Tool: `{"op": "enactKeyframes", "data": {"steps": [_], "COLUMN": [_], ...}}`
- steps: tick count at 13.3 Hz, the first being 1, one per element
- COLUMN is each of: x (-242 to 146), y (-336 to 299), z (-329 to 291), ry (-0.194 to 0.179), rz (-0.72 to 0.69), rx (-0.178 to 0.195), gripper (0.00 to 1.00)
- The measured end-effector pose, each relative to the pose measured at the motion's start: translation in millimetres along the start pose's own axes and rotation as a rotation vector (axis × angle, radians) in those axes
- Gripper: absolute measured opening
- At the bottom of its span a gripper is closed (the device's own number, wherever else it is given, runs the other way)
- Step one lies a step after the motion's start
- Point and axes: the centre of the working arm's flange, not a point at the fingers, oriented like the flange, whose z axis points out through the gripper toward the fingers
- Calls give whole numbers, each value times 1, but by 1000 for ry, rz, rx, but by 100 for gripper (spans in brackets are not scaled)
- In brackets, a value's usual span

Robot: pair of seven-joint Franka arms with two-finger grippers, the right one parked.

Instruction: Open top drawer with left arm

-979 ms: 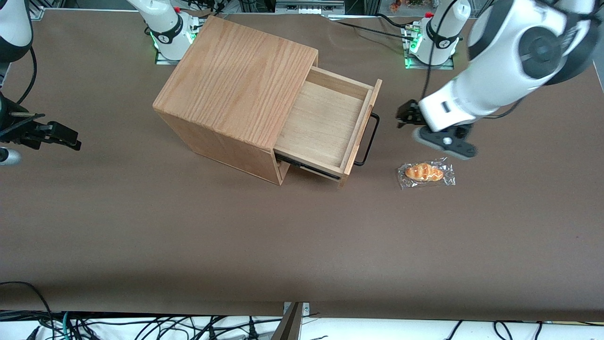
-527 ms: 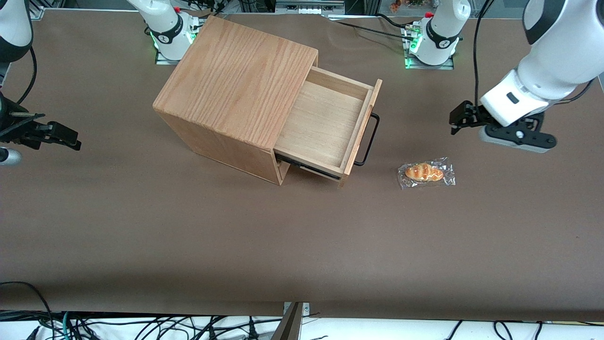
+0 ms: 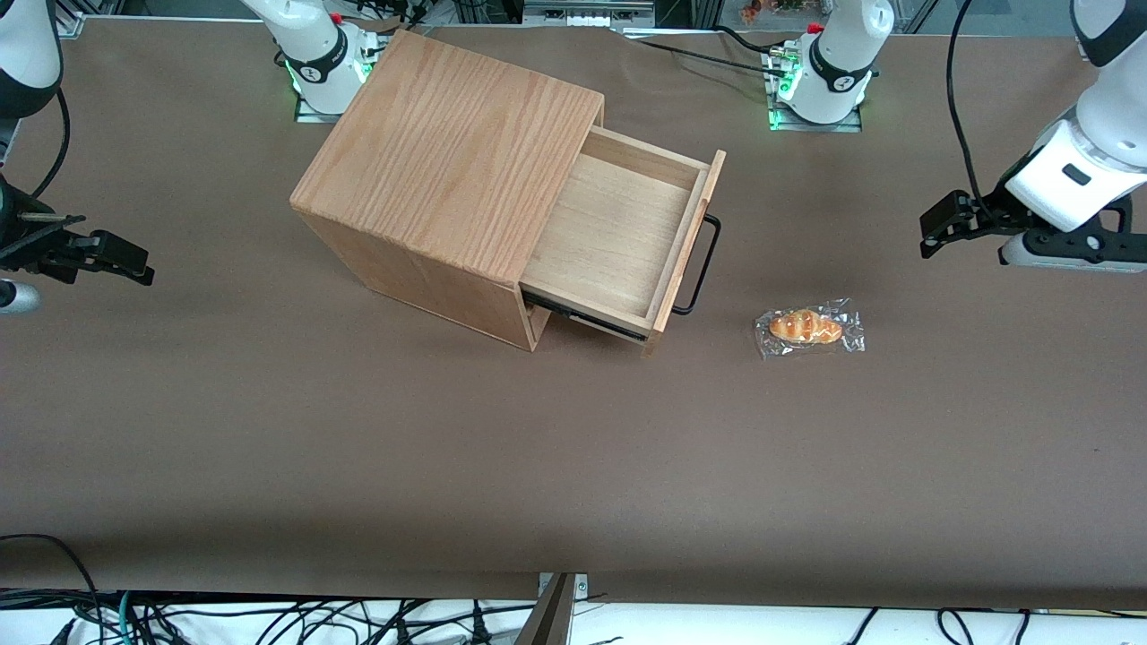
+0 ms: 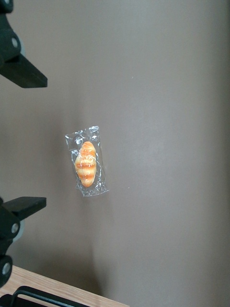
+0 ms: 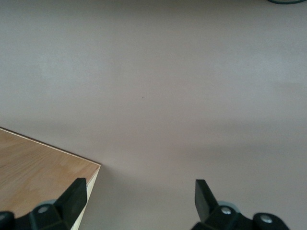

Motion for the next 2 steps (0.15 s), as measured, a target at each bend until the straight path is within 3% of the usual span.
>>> {"op": "enactKeyframes", "data": {"steps": [2], "x": [-2], "y": [5], "z": [4], "ry": [-6], "rz": [-1], "rx": [0], "gripper": [100]}}
